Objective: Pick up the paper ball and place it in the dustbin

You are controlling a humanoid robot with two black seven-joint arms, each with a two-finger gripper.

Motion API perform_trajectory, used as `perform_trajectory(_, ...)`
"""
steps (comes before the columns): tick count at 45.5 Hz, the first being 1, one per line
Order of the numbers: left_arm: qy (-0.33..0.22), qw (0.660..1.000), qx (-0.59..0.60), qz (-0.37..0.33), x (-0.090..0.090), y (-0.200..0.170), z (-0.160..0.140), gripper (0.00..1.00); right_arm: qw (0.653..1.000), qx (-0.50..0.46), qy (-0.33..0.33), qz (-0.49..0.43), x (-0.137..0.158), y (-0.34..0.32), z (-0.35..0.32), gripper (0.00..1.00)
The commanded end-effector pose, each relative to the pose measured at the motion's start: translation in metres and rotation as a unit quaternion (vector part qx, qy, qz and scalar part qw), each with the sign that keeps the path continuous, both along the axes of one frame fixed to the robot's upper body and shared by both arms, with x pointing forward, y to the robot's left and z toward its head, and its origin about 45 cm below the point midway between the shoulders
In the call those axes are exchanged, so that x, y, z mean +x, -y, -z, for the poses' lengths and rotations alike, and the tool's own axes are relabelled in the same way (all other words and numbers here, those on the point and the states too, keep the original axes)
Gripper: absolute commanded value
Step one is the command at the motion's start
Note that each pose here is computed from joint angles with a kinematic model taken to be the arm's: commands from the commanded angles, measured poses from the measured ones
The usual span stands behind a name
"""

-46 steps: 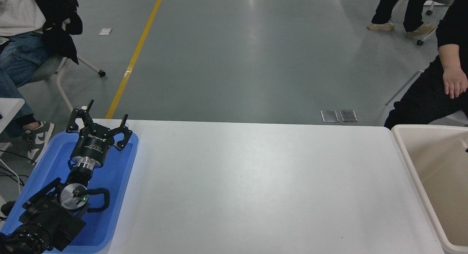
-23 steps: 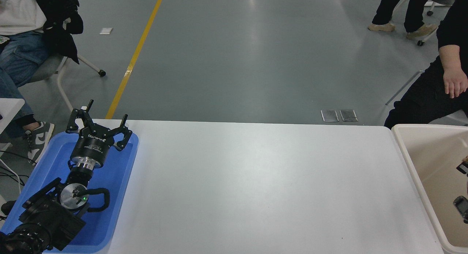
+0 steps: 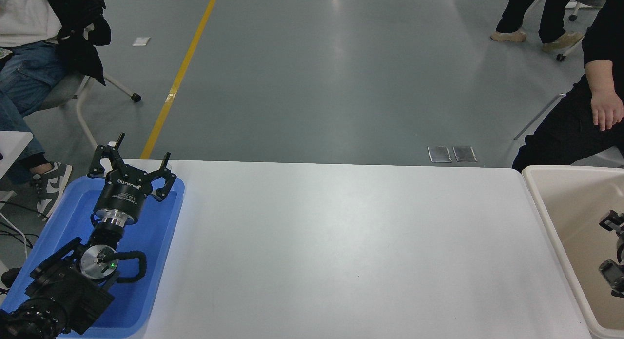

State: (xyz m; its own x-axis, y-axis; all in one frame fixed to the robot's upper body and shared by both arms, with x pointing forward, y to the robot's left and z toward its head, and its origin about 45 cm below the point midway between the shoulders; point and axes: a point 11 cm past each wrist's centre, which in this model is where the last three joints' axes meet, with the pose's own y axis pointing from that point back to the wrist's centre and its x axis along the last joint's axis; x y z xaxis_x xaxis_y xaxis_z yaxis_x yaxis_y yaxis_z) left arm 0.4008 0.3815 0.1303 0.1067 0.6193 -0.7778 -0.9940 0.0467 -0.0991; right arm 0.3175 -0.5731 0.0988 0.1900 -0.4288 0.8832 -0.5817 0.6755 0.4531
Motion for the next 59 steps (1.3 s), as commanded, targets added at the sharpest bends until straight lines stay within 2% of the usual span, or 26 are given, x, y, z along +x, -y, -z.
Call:
perform_trajectory(1,0.0,1.0,0.0,0.0,0.0,0.0,0.0,1.0,0.98,0.141,0.129,0.056,0.048,-0.041,-0.014,1.0)
perform_trajectory(10,0.0,1.0,0.0,0.0,0.0,0.0,0.0,1.0,0.928,0.288,0.238,0.009,0.103,-0.108,-0.042,1.0)
perform_trajectory(14,0.0,1.0,0.0,0.0,0.0,0.0,0.0,1.0,0.886,0.342,0.312,-0.021,0.124,-0.129,-0.068,1.0)
perform_trajectory(19,0.0,1.0,0.0,0.0,0.0,0.0,0.0,1.0,0.806,0.412,0.424,-0.031,0.141,-0.148,-0.104,1.0)
perform_trajectory(26,0.0,1.0,0.0,0.0,0.0,0.0,0.0,1.0,0.67,0.515,0.532,-0.057,0.128,-0.192,-0.12,1.0)
perform_trajectory(27,0.0,1.0,0.0,0.0,0.0,0.0,0.0,1.0,0.661,0.522,0.536,-0.059,0.124,-0.194,-0.119,1.0)
perform_trajectory(43,0.0,1.0,0.0,0.0,0.0,0.0,0.0,1.0,0.581,0.616,0.531,-0.023,0.088,-0.205,-0.072,1.0)
perform_trajectory(59,0.0,1.0,0.0,0.0,0.0,0.0,0.0,1.0,0.576,0.624,0.528,-0.005,0.079,-0.208,-0.057,1.0)
